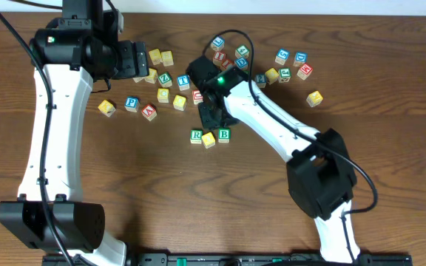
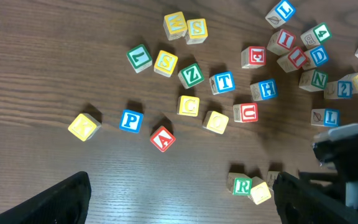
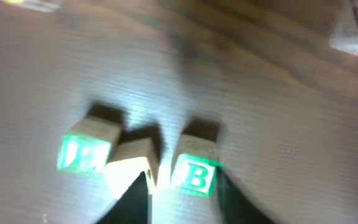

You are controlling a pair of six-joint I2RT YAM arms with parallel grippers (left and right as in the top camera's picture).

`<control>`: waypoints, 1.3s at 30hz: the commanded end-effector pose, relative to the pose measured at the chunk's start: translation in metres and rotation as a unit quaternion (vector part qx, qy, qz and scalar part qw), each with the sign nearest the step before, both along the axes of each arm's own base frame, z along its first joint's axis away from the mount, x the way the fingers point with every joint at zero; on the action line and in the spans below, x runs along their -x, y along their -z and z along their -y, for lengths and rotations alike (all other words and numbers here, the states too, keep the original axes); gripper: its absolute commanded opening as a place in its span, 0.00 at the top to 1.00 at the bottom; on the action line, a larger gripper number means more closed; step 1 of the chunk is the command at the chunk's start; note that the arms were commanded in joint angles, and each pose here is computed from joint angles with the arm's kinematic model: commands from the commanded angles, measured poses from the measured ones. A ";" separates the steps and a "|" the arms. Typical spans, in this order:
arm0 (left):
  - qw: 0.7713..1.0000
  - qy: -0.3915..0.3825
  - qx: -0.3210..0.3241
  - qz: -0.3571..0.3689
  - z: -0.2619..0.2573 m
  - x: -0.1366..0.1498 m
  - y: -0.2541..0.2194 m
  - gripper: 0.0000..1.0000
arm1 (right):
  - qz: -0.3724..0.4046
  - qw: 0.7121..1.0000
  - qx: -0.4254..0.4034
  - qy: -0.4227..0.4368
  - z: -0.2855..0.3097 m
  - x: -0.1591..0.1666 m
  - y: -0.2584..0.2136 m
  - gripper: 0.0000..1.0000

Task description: Spell out ROBOT

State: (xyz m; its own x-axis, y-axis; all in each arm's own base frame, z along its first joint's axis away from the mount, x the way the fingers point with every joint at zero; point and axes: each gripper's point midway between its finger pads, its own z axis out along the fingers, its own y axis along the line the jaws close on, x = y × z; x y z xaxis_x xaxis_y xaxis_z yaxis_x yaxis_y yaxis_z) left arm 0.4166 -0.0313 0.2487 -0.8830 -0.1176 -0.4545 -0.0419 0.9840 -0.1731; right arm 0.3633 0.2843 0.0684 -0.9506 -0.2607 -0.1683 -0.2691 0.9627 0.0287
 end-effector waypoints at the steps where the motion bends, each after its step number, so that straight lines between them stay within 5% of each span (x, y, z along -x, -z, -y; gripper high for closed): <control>1: 1.000 0.004 -0.007 -0.003 -0.001 0.001 0.002 0.07 | -0.010 0.992 -0.026 -0.125 -0.033 0.027 -0.003 0.90; 2: 1.000 0.004 -0.007 -0.003 -0.001 0.001 0.002 0.07 | -0.009 0.987 -0.023 -0.160 -0.042 0.037 0.003 0.98; 6: 1.000 0.004 -0.007 -0.003 -0.001 0.001 0.002 0.07 | -0.013 0.970 -0.024 -0.240 -0.062 0.064 0.017 0.99; 16: 1.000 0.004 -0.007 -0.003 -0.001 0.001 0.002 0.07 | -0.018 0.972 -0.013 -0.234 -0.045 0.065 0.053 0.99; 39: 1.000 0.004 -0.007 -0.003 -0.001 0.001 0.002 0.07 | 0.073 0.997 0.037 -0.012 -0.023 0.021 0.046 0.99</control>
